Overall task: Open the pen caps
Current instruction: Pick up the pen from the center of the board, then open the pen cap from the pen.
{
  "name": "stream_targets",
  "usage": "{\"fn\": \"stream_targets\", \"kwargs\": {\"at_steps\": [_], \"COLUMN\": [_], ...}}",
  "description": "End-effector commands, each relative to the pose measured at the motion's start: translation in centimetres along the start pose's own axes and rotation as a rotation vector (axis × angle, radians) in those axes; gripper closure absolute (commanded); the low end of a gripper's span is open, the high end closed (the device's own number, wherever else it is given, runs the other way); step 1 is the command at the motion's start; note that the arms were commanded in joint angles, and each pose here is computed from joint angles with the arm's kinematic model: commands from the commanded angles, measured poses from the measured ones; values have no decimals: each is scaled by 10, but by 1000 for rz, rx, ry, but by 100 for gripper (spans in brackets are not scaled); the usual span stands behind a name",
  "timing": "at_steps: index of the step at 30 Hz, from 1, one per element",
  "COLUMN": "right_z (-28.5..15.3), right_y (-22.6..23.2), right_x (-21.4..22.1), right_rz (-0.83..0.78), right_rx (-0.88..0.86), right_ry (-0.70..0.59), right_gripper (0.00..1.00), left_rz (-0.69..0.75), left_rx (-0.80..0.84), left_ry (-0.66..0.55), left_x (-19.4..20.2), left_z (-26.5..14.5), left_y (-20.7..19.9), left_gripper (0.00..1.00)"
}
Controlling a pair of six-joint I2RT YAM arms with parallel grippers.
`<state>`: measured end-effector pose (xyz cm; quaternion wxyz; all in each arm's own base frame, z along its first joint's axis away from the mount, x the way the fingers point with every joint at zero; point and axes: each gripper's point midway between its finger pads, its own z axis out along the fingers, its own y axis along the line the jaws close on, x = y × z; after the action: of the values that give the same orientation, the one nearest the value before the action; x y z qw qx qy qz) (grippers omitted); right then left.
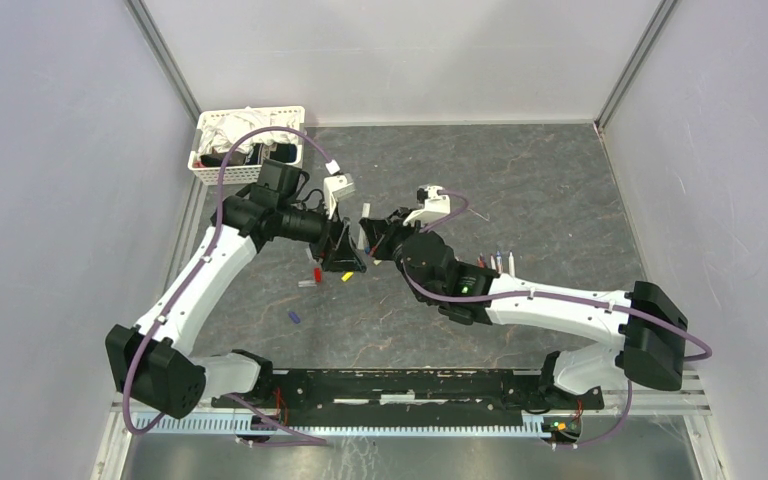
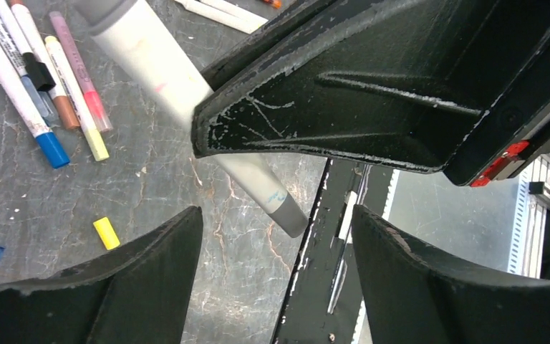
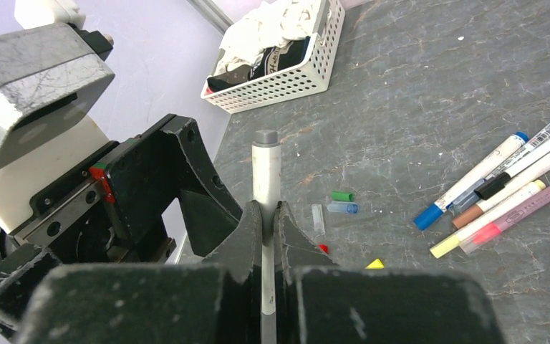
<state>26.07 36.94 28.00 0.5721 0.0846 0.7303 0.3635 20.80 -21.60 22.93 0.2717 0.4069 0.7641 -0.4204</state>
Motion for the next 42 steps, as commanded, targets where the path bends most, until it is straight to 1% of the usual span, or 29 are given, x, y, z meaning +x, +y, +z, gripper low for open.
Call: {"fn": "stream_targets", "kwargs": {"at_steps": [1, 2, 4, 5, 6, 7, 8, 9, 12, 13, 14, 17, 19, 22, 25, 28, 31, 34, 36, 38, 42], "right_z": [1, 1, -2, -3, -3, -4, -4, -4, -4, -5, -5, -6, -6, -8, -10, -9, -7, -17, -23, -25, -32], "right_y": [14, 12, 9, 9, 8, 7, 7, 6, 7, 6, 9, 17, 16, 5, -11, -20, -21, -6, -2, 4, 16], "right_x": [-22, -22, -22, -22, -22, -21, -21, -19, -17, -16, -14, -11, -12, -28, -41, -35, -10, 24, 44, 54, 73], "right_rz": [42, 40, 37, 37, 35, 35, 32, 30, 31, 28, 25, -8, -22, -28, -56, -110, -140, -105, -60, -46, -9], "right_rx": [6, 12, 16, 17, 19, 19, 19, 20, 10, 9, -6, -64, -96, -148, -208, -270, -351, -514, -566, -612, -687], "right_ry": [-85, -87, -92, -96, -95, -95, -95, -94, -86, -82, -72, -27, 30, 83, 162, 297, 495, 681, 778, 814, 890], "right_gripper": [100, 100, 100, 100, 100, 100, 100, 100, 100, 95, 88, 66, 54, 47, 43, 39, 38, 36, 36, 35, 34], "left_rz": [-10, -2, 7, 9, 10, 10, 11, 11, 16, 19, 22, 47, 81, 201, 328, 471, 625, 770, 844, 901, 966], "left_rx": [29, 20, -5, -11, -18, -22, -25, -30, -60, -72, -83, -123, -158, -212, -249, -259, -270, -304, -314, -318, -315], "left_ry": [-22, -18, -5, -1, 2, 5, 7, 10, 23, 27, 36, 64, 95, 175, 265, 340, 433, 561, 619, 647, 669], "left_x": [-6, -5, -3, -3, -2, -1, -1, 0, 2, 2, 3, 9, 15, 28, 44, 53, 65, 80, 86, 88, 85], "left_z": [3, 3, 2, 2, 1, 2, 2, 2, 2, 1, 1, -2, -5, -17, -31, -45, -54, -62, -66, -69, -69], "left_y": [-7, -6, -1, 0, 1, 3, 3, 5, 11, 13, 15, 23, 29, 38, 42, 39, 38, 43, 46, 46, 47], "left_gripper": [21, 24, 32, 36, 44, 48, 55, 66, 89, 95, 97, 98, 98, 98, 98, 98, 98, 98, 98, 98, 98]}}
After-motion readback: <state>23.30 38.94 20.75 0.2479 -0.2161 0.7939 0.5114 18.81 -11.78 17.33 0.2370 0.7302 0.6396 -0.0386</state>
